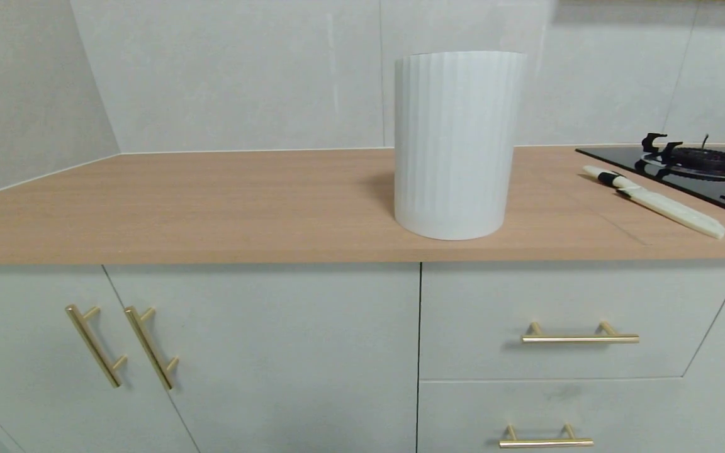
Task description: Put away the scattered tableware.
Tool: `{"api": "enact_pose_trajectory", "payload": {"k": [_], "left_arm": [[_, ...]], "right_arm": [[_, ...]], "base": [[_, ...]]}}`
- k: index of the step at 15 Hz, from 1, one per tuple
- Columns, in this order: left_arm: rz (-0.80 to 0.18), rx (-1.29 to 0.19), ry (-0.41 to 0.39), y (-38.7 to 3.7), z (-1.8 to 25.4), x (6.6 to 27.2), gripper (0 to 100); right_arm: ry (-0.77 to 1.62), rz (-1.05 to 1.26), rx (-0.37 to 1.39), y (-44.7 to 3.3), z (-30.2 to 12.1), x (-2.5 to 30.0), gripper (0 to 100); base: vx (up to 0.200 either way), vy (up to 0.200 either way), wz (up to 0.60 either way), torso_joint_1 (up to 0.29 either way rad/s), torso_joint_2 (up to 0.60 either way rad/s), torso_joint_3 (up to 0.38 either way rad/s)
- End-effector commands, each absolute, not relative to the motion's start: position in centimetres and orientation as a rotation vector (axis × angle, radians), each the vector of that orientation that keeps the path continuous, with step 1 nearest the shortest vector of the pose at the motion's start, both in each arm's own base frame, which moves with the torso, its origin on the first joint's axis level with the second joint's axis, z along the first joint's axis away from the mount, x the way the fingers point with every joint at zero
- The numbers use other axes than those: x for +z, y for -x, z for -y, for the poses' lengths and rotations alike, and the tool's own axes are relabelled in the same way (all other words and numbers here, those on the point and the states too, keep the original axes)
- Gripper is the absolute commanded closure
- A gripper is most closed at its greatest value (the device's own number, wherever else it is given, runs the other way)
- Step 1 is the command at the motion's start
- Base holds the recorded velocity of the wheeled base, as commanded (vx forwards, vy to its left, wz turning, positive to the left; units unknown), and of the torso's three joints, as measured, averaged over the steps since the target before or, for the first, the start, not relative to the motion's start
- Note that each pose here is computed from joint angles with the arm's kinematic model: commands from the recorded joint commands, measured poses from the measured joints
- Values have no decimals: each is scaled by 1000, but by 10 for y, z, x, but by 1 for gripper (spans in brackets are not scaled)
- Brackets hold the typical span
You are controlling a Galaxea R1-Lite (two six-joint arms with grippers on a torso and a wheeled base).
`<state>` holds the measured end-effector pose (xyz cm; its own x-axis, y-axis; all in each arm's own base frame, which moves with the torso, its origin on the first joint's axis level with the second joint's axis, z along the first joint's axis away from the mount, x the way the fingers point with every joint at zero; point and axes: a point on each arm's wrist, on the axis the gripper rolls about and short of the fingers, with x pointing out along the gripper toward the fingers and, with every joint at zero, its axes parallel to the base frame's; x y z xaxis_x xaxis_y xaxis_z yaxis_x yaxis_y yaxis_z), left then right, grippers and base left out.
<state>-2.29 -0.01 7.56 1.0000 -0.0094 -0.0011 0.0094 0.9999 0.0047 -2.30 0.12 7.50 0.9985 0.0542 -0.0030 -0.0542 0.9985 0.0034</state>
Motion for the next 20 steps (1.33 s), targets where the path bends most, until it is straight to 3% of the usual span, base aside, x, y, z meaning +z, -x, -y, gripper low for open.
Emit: {"api": "enact_pose_trajectory", "payload": {"k": [1,5,20], "left_arm": [[-2,-9,-5,23,0,76,0],[-2,-9,-5,23,0,76,0],[-3,-9,-5,23,0,75,0]], "right_arm": [[-3,-5,55,23,-1,75,0],[-3,-5,57,23,-1,75,0],[-2,-5,55,23,-1,75,0]], "base": [[0,-200,0,-7,-2,7],[0,-200,0,2,2,4],[0,0,0,0,0,0]]}}
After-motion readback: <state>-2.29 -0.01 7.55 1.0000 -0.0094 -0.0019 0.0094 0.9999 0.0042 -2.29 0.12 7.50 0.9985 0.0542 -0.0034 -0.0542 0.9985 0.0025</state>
